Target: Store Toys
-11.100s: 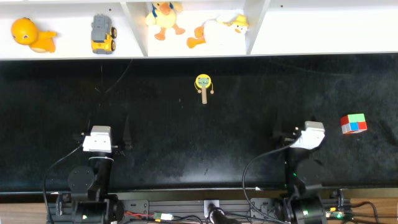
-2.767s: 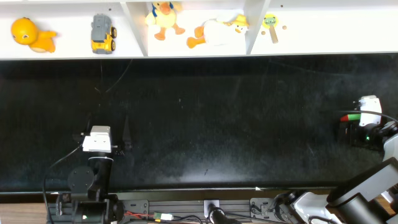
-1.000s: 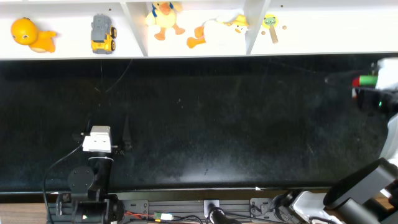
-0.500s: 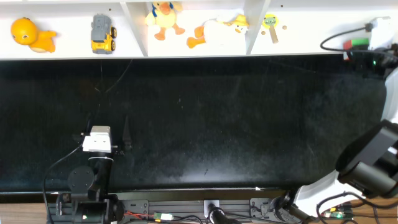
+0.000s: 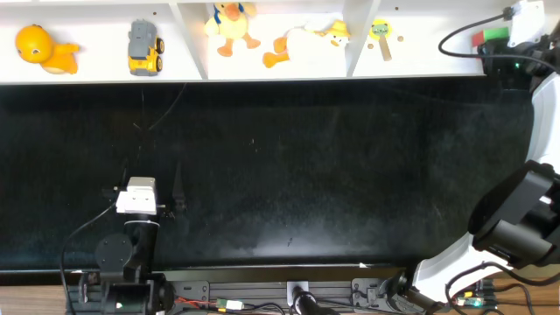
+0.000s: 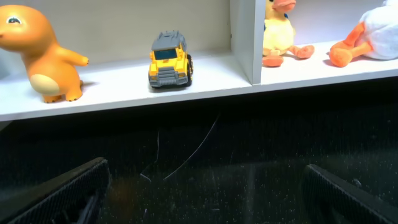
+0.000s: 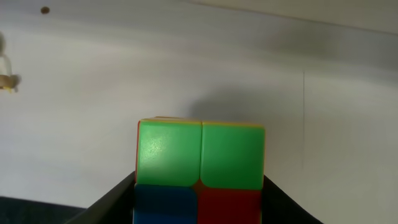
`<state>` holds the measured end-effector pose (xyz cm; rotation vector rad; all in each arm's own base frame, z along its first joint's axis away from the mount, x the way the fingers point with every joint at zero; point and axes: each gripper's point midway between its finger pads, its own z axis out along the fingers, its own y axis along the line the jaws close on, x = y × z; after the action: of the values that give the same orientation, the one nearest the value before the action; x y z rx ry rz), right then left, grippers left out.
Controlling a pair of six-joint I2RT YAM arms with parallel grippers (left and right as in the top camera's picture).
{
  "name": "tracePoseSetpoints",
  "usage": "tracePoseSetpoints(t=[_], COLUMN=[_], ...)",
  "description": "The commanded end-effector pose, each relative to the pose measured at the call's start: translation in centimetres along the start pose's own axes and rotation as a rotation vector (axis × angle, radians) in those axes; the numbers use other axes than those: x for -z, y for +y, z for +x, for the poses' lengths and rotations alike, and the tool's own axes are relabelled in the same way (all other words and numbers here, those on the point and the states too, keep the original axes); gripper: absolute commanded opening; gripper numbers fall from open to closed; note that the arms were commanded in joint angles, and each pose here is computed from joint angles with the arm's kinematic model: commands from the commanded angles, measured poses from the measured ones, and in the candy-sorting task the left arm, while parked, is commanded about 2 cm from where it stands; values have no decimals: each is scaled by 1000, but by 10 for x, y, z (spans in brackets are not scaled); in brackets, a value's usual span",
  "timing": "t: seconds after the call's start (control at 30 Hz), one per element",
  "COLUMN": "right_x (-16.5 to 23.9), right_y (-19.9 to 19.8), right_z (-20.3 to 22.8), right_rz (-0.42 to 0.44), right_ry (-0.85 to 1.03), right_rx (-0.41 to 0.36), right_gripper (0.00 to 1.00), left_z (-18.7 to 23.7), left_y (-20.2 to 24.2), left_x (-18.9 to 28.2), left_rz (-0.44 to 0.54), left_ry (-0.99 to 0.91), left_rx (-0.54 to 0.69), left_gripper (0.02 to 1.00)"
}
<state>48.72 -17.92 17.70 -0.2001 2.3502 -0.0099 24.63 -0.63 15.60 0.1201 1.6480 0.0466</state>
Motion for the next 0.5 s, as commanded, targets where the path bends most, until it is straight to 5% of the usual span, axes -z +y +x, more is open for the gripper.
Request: tracePoseSetpoints(t=[0.03,0.37,0.5], right_x=[-8,-22,-22], right_y=[4,10,10], right_z=[-14,-9,-9], right_rz=[-23,-44,-41], right_ry=[-31,-12,-10], right_rx=[-3,-53,-60], right_gripper=[540,627,998], left_z=[-1,-1,-1], left_y=[0,0,0], left_x=[1,1,1], left_rz=[-4,-4,-4], left_ry=[-5,-5,-5], left_rx=[-12,-12,-12], left_gripper=[998,998,998])
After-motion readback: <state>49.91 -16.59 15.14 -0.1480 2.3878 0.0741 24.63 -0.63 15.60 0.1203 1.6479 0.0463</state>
